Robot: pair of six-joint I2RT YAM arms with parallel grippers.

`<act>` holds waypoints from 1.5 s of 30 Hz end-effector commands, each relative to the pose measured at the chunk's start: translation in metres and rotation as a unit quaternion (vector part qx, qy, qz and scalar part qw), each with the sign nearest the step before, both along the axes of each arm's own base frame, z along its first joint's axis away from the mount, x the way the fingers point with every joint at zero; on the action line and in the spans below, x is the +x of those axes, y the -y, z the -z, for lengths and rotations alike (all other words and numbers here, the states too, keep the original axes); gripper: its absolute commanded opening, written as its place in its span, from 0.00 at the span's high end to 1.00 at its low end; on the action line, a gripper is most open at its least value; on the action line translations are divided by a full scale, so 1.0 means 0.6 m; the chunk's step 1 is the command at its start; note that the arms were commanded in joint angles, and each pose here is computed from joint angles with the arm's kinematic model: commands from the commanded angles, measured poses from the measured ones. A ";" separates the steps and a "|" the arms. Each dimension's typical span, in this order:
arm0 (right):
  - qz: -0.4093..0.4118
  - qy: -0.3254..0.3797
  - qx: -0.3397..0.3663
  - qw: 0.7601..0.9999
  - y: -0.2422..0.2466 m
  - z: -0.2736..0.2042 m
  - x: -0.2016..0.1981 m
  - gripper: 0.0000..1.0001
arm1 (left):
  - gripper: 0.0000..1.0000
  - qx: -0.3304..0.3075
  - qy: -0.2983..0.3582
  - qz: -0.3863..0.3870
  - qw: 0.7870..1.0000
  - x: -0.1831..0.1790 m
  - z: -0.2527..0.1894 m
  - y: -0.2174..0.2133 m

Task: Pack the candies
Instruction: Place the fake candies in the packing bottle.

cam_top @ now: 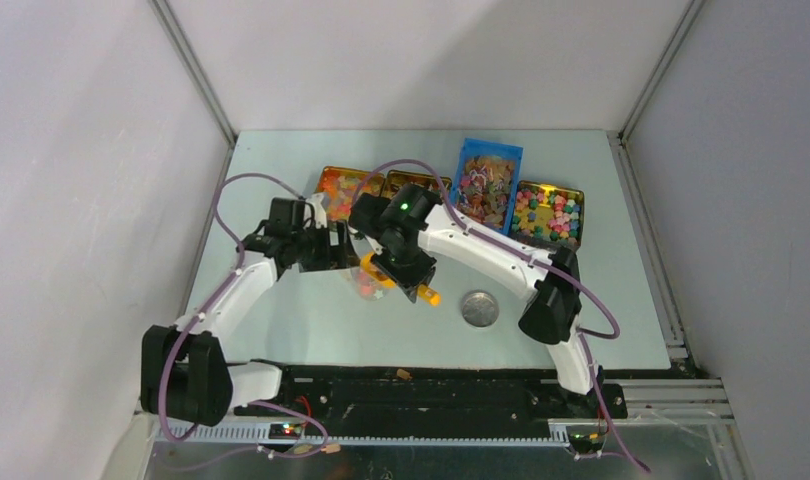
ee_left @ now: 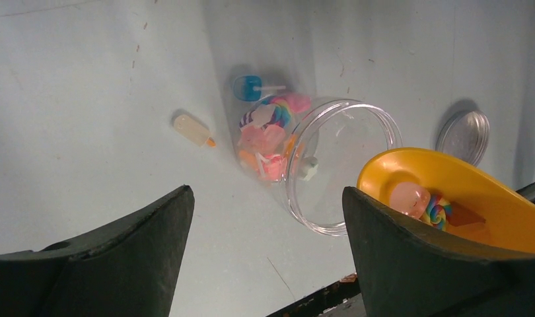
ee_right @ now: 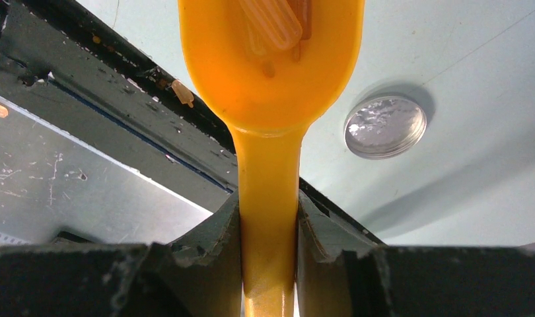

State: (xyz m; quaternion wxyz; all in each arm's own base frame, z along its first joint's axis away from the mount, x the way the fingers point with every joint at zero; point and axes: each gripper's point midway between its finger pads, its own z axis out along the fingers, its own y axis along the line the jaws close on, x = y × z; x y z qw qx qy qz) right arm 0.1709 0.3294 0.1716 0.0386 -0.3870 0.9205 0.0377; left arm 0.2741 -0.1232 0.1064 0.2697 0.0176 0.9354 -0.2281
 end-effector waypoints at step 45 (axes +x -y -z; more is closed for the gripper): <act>0.016 0.019 0.043 0.999 -0.023 -0.028 0.023 1.00 | 0.12 0.051 -0.003 0.013 0.999 0.017 0.009 0.017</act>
